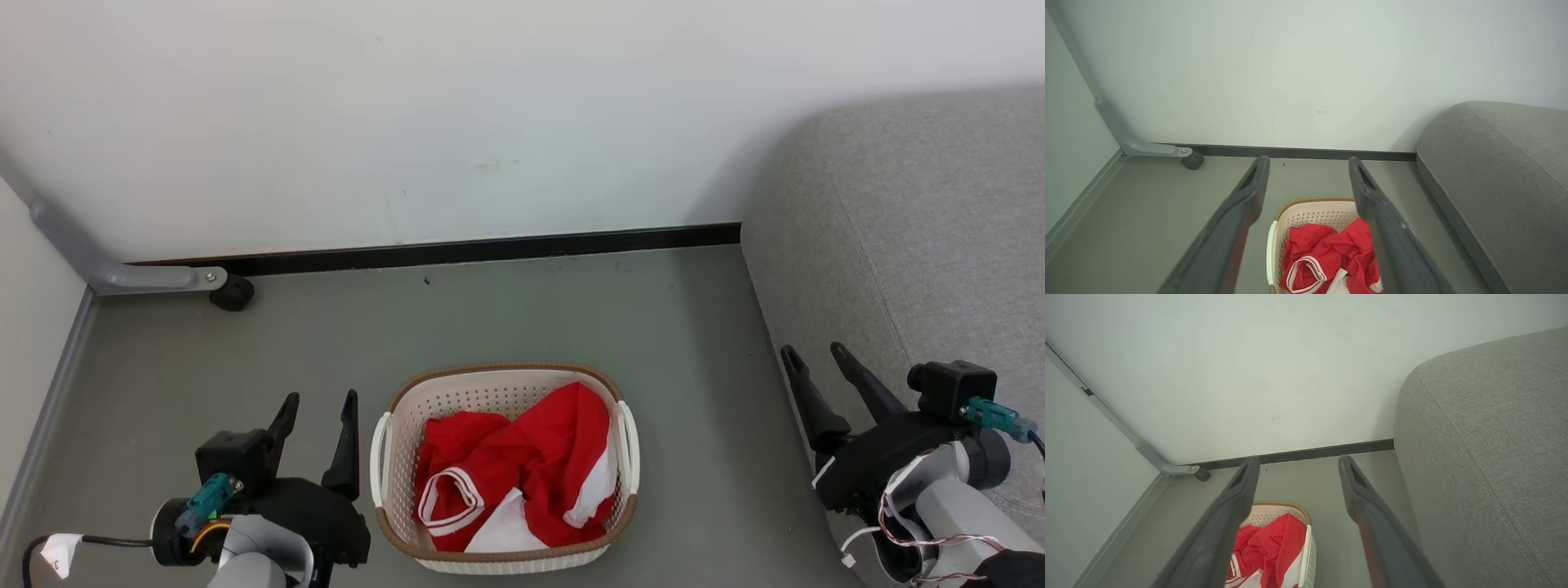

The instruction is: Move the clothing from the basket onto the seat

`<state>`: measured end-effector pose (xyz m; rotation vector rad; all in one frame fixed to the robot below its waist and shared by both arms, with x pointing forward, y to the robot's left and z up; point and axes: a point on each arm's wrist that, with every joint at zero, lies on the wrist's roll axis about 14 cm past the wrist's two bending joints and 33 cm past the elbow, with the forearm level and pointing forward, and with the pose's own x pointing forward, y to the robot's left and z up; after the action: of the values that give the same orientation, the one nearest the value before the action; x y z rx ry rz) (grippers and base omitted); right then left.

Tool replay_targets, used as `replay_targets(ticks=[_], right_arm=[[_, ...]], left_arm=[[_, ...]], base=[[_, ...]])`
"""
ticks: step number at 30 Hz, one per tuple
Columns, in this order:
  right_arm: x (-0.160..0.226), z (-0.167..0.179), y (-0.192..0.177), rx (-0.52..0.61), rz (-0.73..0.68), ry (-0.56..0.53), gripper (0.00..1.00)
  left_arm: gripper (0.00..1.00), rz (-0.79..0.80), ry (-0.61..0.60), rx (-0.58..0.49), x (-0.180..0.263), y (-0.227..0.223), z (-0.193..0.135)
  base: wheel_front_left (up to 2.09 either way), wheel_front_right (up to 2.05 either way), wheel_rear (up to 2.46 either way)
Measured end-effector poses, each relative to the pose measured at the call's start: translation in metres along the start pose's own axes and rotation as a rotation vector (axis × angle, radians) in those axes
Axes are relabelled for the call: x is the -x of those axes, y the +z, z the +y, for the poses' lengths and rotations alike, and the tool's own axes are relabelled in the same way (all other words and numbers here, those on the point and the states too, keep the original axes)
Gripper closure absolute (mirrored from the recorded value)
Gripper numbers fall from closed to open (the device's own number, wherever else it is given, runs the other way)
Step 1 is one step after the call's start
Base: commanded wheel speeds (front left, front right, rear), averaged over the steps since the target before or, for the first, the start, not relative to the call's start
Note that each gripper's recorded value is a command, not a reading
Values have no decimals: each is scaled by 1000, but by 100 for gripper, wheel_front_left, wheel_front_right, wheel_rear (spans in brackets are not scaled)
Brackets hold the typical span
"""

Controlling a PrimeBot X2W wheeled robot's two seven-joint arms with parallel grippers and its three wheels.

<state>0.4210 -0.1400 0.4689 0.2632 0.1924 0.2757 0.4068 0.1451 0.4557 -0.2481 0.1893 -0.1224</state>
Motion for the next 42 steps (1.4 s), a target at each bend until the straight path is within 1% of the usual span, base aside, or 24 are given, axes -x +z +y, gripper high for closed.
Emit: replay_targets(ticks=[7,16,19,23,25,30,33,42], right_arm=[[-2,1,-1,116,11,26,0],[-6,-2,6,267,2,54,0],[-8,-3,10,310,-6,60,0],[-8,-13,14,310,-14,12,0],[-8,-21,18,307,-23,-29,0],[-7,-34,25,300,-43,-94,0],[-7,-37,26,298,-48,-108,0],[-9,-38,30,302,-63,-113,0]], left_arm=[[0,-13,-23,-117,-2,1,-5],[0,-56,-56,-264,-6,9,-12],[0,-73,-54,-293,-8,13,-12],[0,-73,-21,-285,-8,14,-4],[0,-73,11,-275,-8,15,3],[0,-65,76,-250,-7,13,17],[0,-60,100,-236,-7,12,22],[0,-44,116,-214,-8,5,23]], base=[[0,0,0],[0,0,0],[0,0,0],[0,0,0],[0,0,0],[0,0,0],[0,0,0],[0,0,0]])
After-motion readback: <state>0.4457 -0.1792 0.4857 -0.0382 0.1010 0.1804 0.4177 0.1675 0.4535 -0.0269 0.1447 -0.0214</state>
